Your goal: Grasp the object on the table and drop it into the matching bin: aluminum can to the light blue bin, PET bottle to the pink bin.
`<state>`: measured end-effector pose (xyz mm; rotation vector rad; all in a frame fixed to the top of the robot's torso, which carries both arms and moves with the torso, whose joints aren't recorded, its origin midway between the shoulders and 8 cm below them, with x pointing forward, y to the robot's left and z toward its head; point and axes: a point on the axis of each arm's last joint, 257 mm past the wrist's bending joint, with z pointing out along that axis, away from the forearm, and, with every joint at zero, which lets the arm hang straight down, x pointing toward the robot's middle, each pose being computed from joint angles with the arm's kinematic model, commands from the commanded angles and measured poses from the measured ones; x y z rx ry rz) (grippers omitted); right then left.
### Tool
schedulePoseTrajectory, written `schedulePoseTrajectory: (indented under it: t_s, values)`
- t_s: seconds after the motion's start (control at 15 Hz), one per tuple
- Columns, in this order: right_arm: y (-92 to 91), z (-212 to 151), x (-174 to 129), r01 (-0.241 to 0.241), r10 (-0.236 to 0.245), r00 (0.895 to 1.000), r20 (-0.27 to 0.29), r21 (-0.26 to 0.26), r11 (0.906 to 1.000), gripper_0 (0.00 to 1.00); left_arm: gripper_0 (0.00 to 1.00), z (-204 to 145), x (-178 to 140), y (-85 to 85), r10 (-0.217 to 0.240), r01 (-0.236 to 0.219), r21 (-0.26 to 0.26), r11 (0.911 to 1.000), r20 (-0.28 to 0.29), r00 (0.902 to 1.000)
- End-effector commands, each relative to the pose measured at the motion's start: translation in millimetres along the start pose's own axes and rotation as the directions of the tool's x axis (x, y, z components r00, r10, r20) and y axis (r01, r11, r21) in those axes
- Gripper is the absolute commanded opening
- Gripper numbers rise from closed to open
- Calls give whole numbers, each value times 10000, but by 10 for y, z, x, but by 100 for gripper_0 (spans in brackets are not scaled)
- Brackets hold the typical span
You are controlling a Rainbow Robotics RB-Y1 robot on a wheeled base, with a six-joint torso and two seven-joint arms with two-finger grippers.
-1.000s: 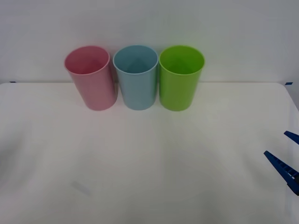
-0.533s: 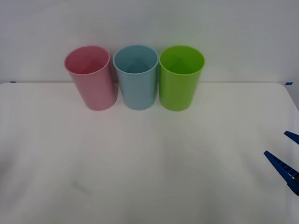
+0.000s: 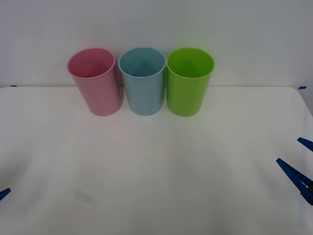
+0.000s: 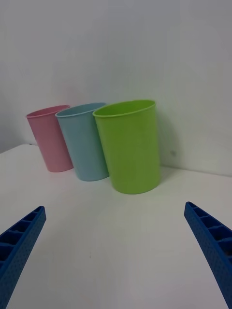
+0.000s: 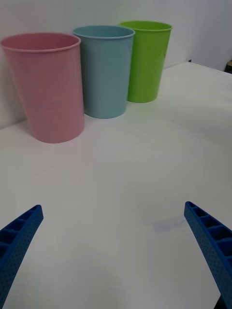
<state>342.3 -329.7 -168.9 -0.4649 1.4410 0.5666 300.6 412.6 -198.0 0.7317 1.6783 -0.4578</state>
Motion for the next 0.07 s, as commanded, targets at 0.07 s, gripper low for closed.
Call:
schedulePoseTrajectory:
  t_s: [0.07]
  values:
    - [0,0,0,-1,1,10000,0,0,10000,100,100,1,-1,0,-2,2,1,10000,4,10000]
